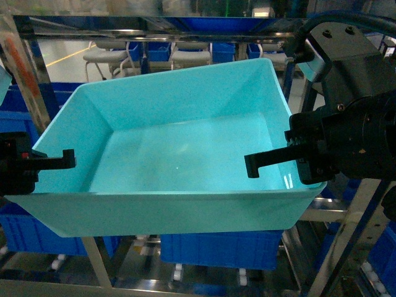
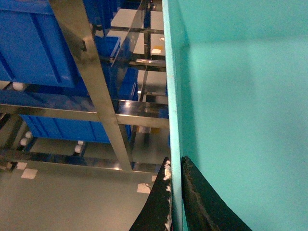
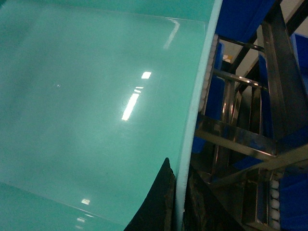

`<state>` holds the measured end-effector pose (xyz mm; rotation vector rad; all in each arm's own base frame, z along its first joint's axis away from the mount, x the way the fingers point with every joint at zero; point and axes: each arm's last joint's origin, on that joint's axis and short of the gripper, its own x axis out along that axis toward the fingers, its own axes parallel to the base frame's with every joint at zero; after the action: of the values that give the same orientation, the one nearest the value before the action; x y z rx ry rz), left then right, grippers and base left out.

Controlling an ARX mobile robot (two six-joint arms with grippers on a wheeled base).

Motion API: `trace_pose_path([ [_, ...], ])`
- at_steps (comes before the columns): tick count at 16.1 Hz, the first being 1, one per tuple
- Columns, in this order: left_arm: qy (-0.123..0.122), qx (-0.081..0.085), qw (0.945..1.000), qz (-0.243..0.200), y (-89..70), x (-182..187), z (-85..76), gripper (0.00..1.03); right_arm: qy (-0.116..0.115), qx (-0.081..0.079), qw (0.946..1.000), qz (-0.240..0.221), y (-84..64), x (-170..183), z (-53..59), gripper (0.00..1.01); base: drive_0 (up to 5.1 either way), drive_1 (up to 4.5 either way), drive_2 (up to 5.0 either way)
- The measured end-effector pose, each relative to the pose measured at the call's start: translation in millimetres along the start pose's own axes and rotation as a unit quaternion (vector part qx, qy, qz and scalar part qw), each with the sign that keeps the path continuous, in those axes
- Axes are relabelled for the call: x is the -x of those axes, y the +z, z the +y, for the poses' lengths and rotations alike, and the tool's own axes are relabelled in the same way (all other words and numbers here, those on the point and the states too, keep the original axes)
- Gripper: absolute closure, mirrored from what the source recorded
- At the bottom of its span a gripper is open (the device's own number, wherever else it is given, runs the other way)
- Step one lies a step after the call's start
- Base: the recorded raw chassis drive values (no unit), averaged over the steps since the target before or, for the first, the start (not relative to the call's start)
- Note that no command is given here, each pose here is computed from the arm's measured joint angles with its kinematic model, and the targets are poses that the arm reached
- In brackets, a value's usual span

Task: Organize blue bins on left shelf correctly

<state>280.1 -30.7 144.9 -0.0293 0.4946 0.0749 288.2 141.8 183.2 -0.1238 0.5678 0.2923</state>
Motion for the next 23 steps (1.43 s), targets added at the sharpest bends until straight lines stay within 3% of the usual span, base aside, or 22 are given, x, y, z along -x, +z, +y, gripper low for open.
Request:
trace_pose_path([
  [9, 0.000, 0.000, 1.0000, 0.000, 0.1, 0.1, -0.5, 1.01, -0.001, 0.000, 1.0000, 0.001, -0.2, 0.0, -0.3, 0.98, 0.0, 0.00, 0.0],
  [16, 0.000, 0.000, 1.0000, -0.001, 0.1, 0.1, -0.5, 1.01, -0.001, 0.000, 1.0000, 0.001, -0.1, 0.0, -0.3, 0.98, 2.8, -1.34, -1.3],
  [23, -0.001, -0.001, 1.0000, 0.000, 0.0, 0.2, -1.2, 1.01, -0.002, 0.000, 1.0000, 0.001, 0.0, -0.1, -1.7, 0.98, 0.0, 0.00, 0.0],
])
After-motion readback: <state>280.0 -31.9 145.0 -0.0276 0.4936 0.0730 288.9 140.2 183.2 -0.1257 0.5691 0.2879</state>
